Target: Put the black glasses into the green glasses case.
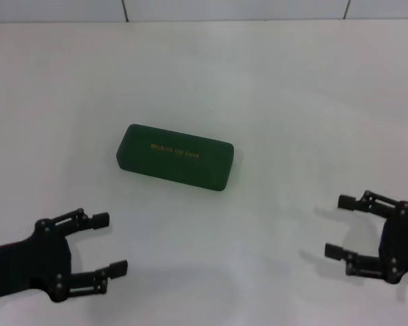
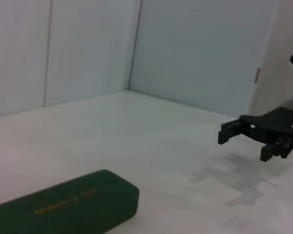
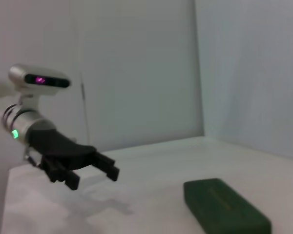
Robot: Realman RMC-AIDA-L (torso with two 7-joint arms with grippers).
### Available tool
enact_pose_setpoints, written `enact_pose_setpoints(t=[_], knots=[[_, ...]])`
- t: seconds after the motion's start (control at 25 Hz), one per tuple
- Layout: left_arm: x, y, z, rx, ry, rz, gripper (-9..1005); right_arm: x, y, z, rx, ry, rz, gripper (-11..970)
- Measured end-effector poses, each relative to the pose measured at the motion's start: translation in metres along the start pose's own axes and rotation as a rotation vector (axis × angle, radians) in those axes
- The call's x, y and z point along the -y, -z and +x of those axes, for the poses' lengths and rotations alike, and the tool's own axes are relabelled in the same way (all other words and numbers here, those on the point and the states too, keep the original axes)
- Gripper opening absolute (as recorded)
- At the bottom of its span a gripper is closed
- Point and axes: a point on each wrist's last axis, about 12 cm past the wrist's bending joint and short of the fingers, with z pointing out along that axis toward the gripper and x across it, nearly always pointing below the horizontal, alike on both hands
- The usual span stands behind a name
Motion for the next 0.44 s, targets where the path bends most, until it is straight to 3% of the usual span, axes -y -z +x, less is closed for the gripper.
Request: enact_pose_setpoints(t=[0.24, 0.44], knots=[[-0.004, 0.000, -0.005, -0.048, 0.002, 0.066, 862, 0.003, -0.007, -0.002, -0.025, 0.021, -0.048, 811], [-0.007, 0.004, -0.009, -0.058, -0.006, 0.079, 862, 0.015, -0.006, -0.010, -0.040, 0.057, -0.054, 811]])
